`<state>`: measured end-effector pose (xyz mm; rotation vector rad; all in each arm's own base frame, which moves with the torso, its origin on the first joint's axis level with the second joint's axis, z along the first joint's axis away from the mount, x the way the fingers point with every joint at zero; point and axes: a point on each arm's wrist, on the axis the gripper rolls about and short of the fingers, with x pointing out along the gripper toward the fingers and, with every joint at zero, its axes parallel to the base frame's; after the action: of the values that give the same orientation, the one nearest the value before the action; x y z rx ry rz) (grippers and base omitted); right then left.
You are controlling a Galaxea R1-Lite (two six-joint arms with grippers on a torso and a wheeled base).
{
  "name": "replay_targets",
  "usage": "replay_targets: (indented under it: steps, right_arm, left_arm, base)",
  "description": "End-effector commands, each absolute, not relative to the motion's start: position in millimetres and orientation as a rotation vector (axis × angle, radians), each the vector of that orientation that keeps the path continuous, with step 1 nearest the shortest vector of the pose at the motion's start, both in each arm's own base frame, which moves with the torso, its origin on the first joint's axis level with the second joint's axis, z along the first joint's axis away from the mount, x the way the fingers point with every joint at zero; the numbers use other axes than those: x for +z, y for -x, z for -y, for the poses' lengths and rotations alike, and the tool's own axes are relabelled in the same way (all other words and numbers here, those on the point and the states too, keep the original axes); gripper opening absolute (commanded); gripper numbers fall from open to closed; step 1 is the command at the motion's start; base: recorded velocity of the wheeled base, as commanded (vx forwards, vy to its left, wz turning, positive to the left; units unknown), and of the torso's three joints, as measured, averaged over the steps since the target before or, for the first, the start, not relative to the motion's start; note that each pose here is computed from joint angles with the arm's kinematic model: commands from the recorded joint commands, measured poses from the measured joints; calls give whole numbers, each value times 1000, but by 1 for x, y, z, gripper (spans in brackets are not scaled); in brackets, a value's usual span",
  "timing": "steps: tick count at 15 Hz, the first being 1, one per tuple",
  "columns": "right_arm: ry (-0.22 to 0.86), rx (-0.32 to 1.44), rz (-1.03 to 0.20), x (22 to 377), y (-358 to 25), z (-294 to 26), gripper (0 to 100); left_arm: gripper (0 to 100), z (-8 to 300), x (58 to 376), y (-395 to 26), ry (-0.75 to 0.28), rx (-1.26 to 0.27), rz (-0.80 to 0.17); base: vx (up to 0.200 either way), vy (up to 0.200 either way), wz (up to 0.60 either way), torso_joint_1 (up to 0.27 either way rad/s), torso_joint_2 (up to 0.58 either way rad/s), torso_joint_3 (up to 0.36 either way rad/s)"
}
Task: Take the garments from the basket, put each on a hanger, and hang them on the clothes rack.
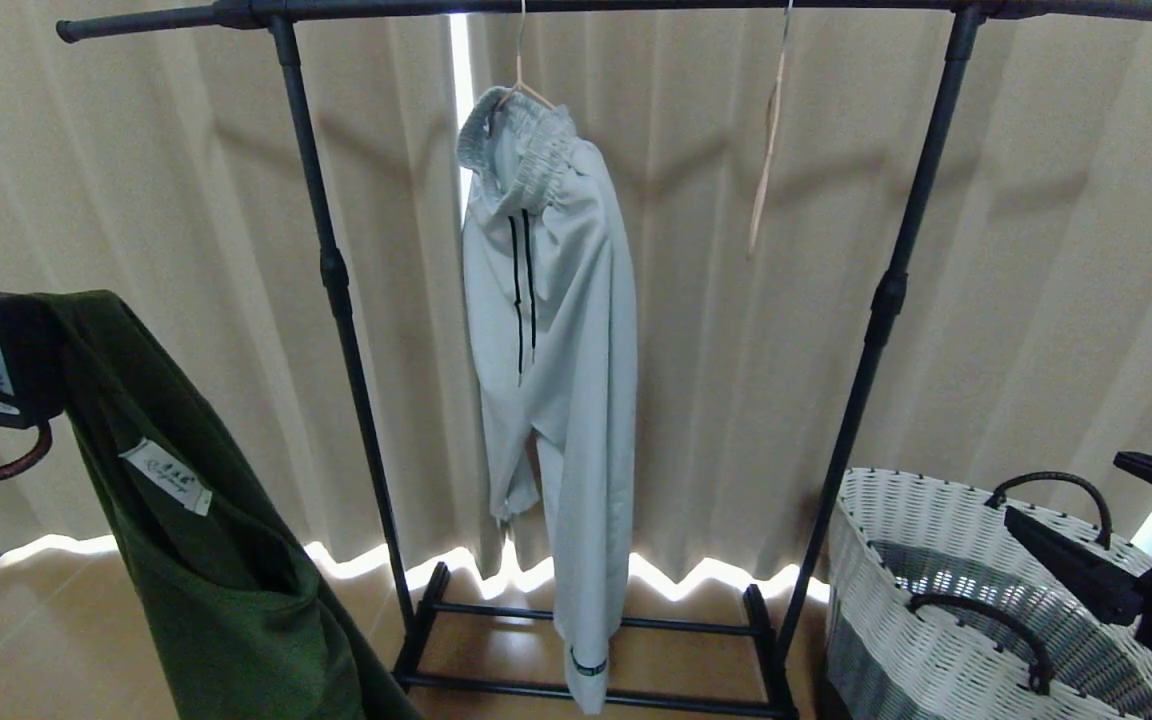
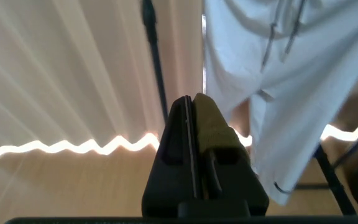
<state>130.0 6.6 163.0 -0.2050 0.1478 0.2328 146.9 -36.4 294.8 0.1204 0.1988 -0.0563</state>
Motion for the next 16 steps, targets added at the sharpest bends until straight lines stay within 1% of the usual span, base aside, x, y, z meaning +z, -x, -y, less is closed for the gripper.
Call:
replay_targets:
  steps: [1, 3, 6, 16]
  right_arm:
    - [204, 220, -147, 164, -131, -5, 100]
    - [203, 219, -142, 165, -131, -5, 100]
    - [202, 221, -156, 163, -134, -5, 100]
    - [201, 223, -159, 163, -134, -5, 100]
  left_arm:
    - [0, 36, 293, -144, -121, -57, -202]
    - [0, 36, 292, -144, -123, -59, -202]
    - [0, 36, 290, -143, -126, -61, -208]
    - [0, 34, 284, -137, -140, -61, -216]
  base:
    - [0, 0, 0, 0, 0, 0]
    - [0, 0, 0, 26, -101, -82]
    - [0, 0, 0, 71, -235, -256]
    - [0, 0, 0, 186, -491, -286]
